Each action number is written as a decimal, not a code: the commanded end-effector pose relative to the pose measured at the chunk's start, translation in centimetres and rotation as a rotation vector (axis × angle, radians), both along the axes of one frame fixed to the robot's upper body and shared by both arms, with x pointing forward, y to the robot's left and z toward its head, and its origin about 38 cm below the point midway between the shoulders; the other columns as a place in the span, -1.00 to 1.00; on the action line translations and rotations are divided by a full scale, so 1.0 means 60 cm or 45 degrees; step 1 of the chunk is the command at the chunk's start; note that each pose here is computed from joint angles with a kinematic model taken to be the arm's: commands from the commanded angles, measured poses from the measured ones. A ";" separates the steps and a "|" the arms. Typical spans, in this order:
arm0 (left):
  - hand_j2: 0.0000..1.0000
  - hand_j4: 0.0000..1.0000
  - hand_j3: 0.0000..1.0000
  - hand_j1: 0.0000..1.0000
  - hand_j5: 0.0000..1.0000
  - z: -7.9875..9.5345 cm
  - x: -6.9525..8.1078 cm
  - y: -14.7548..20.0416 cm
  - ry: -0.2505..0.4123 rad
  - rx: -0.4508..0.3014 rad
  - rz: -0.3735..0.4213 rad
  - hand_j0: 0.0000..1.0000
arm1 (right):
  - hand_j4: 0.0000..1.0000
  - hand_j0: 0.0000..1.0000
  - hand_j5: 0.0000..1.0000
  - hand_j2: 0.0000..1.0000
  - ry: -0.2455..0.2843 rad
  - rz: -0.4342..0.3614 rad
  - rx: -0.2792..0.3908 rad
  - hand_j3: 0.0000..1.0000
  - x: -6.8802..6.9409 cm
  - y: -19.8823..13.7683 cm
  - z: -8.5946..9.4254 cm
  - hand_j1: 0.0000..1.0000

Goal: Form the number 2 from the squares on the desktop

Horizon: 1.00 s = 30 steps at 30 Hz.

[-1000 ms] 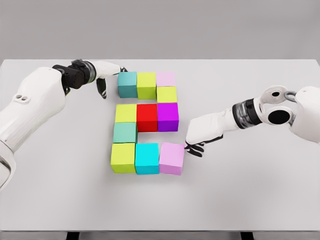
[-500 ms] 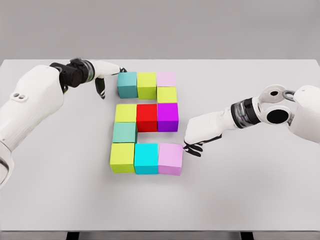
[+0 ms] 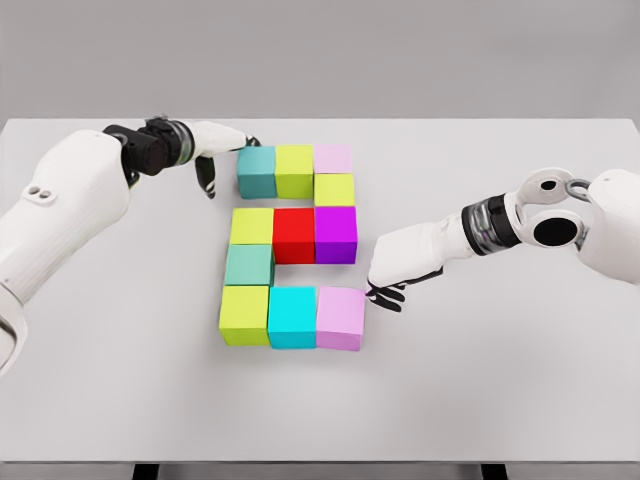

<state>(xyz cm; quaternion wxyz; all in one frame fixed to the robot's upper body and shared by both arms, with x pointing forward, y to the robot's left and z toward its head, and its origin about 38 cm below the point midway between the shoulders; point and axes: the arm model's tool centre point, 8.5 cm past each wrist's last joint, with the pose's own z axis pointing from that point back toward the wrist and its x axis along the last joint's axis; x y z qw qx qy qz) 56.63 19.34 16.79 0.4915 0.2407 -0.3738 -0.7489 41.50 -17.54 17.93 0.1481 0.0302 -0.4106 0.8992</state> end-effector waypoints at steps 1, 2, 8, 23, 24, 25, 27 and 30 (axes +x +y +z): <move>1.00 1.00 1.00 1.00 1.00 0.004 -0.002 0.001 -0.004 -0.003 -0.018 1.00 | -0.64 -0.64 -0.64 -0.64 0.002 -0.005 0.006 -0.64 0.001 0.001 0.002 -0.64; 1.00 1.00 1.00 1.00 1.00 0.004 -0.002 0.000 -0.004 -0.002 -0.020 1.00 | -0.64 -0.64 -0.64 -0.64 0.002 -0.003 0.007 -0.64 0.000 0.001 0.002 -0.64; 1.00 1.00 1.00 1.00 1.00 0.014 0.003 0.006 -0.021 -0.007 -0.009 1.00 | -0.64 -0.64 -0.64 -0.64 0.002 0.004 0.010 -0.64 -0.001 0.005 0.002 -0.64; 1.00 1.00 1.00 1.00 1.00 0.022 -0.013 0.002 -0.011 0.021 -0.106 1.00 | -0.62 -0.62 -0.62 -0.62 -0.037 -0.091 -0.026 -0.62 0.033 -0.032 0.016 -0.62; 1.00 1.00 1.00 1.00 1.00 0.024 -0.014 -0.001 -0.016 0.019 -0.115 1.00 | -0.60 -0.60 -0.60 -0.60 -0.046 -0.127 -0.031 -0.60 0.039 -0.050 0.022 -0.60; 1.00 1.00 1.00 1.00 1.00 0.027 -0.014 0.006 -0.019 0.024 -0.120 1.00 | -0.56 -0.56 -0.56 -0.56 -0.061 -0.168 -0.027 -0.56 0.048 -0.067 0.030 -0.56; 1.00 1.00 1.00 1.00 1.00 0.028 -0.015 0.008 -0.019 0.023 -0.133 1.00 | -0.39 -0.39 -0.39 -0.39 -0.084 -0.244 -0.021 -0.39 0.060 -0.103 0.047 -0.39; 1.00 1.00 1.00 1.00 1.00 0.027 -0.017 0.010 -0.015 0.024 -0.152 1.00 | -0.04 -0.04 -0.04 -0.04 -0.111 -0.330 -0.027 -0.04 0.076 -0.142 0.062 -0.04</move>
